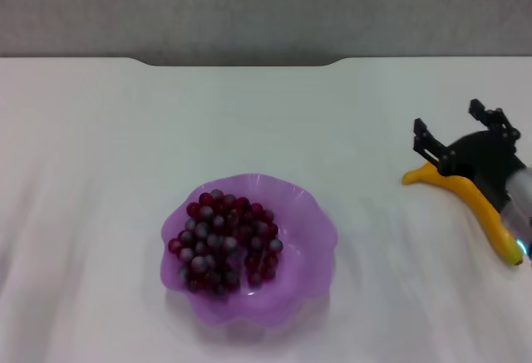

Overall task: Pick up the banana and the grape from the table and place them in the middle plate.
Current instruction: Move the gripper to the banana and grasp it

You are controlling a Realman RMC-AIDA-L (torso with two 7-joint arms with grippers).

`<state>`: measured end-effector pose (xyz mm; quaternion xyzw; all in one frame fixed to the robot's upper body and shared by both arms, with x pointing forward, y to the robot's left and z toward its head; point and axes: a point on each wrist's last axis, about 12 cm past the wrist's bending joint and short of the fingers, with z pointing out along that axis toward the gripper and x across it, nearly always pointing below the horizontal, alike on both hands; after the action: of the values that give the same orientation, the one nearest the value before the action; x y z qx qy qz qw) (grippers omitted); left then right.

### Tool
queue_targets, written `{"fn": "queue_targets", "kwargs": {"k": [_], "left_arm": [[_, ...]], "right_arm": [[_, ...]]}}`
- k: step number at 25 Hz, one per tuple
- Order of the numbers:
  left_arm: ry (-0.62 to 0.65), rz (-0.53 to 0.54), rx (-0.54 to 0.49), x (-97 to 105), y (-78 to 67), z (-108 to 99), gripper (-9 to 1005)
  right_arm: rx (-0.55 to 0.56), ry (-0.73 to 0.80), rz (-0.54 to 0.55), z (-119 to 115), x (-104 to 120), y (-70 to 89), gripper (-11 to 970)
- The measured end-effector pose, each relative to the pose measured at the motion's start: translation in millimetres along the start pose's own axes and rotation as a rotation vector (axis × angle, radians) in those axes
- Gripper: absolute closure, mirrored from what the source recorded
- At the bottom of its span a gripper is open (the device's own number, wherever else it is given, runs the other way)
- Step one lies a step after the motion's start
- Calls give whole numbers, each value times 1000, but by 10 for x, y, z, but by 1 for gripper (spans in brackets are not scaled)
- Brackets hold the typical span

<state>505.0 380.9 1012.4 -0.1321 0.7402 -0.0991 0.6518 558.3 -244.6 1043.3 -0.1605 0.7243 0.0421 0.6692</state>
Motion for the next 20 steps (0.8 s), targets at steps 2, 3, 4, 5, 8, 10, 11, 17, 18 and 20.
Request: {"fn": "queue_targets", "kwargs": {"k": [2, 3, 4, 5, 8, 10, 11, 17, 18, 20], "left_arm": [[2, 1, 2, 0, -7, 10, 100], [2, 2, 3, -1, -11, 15, 100], [2, 1, 2, -1, -12, 16, 100], [2, 0, 2, 0, -12, 16, 100], [3, -2, 2, 3, -14, 16, 101], [4, -4, 3, 4, -18, 19, 101], [4, -4, 4, 4, -22, 22, 101], [3, -5, 8, 2, -41, 40, 102], [3, -6, 8, 1, -41, 41, 102], [2, -7, 9, -2, -44, 46, 102]], "right_arm": [[3, 59, -3, 59, -94, 5, 53], [0, 87, -4, 88, -156, 12, 53], [-1, 116, -1, 110, -214, 9, 54], [-1, 138, 2, 130, -267, 6, 54], [-15, 238, 39, 169, -385, -21, 54], [-28, 299, 77, 181, -460, -73, 53], [-35, 330, 96, 186, -491, -98, 53], [-84, 540, 184, 290, -628, -279, 52], [-89, 566, 190, 305, -649, -308, 52], [-89, 601, 198, 326, -683, -371, 52]]}}
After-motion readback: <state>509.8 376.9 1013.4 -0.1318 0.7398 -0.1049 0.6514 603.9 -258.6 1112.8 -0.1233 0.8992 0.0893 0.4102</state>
